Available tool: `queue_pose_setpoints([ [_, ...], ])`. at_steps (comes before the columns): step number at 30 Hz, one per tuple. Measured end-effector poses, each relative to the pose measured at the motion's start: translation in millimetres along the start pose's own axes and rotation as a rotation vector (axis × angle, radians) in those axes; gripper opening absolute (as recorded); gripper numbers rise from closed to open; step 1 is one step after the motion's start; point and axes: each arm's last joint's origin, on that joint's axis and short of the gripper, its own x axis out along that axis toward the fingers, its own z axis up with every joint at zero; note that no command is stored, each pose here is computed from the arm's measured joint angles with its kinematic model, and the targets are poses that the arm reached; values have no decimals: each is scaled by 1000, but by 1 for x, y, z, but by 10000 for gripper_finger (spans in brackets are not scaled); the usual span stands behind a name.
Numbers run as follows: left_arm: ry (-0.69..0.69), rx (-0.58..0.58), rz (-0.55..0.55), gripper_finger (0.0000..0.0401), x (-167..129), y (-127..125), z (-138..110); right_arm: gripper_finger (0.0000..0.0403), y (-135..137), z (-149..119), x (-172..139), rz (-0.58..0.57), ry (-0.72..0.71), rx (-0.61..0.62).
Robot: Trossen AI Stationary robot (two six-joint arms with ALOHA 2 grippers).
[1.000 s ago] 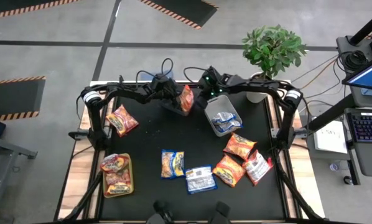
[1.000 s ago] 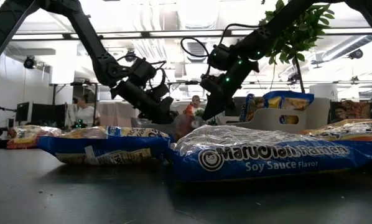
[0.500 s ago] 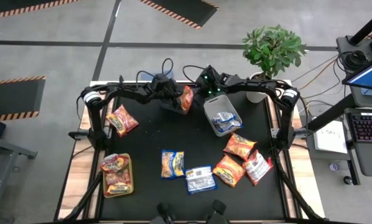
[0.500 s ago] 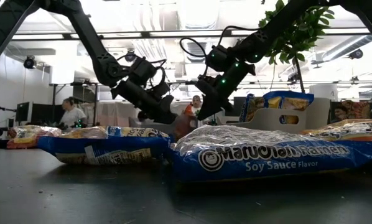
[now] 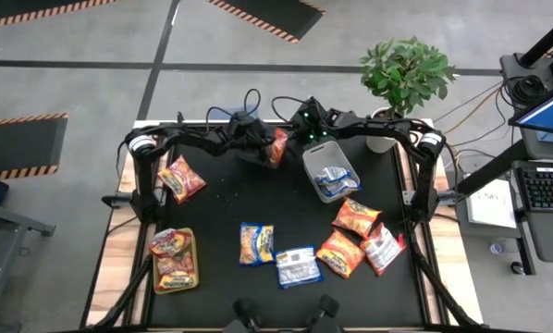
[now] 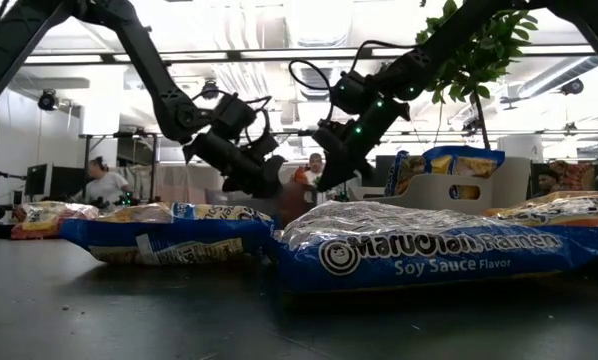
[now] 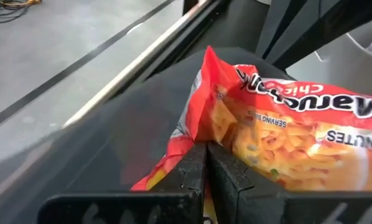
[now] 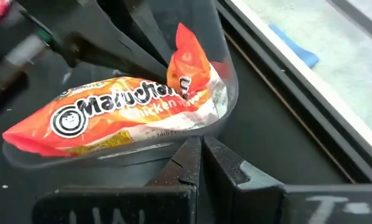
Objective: Sort Maruchan noodles
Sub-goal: Put the orange noodle pack into the black bin, then put the blue noodle back into the white bin
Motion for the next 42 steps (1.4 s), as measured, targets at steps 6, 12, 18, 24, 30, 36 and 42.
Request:
queue_pose_setpoints([
  [6, 26, 11, 19, 0, -12, 3, 8, 8, 0, 2, -4, -22, -8, 8],
  [12, 62, 31, 47, 0, -25, 4, 16, 8, 0, 3, -5, -19, -11, 34],
  [18, 70, 47, 46, 0, -44, 0, 29, 8, 1, 4, -6, -17, -19, 35],
  [24, 76, 45, 43, 0, -68, -6, 43, 8, 1, 4, -6, -59, -20, 31],
  [30, 145, 52, -44, 0, -100, -29, 53, 8, 23, 8, -17, -24, -22, 7],
  [36, 219, 106, -268, 0, -129, -69, 46, 8, 75, 12, -44, 58, -33, -51],
  [42, 293, 181, -438, 0, -142, -117, 27, 8, 135, 9, -66, 180, -54, -67],
])
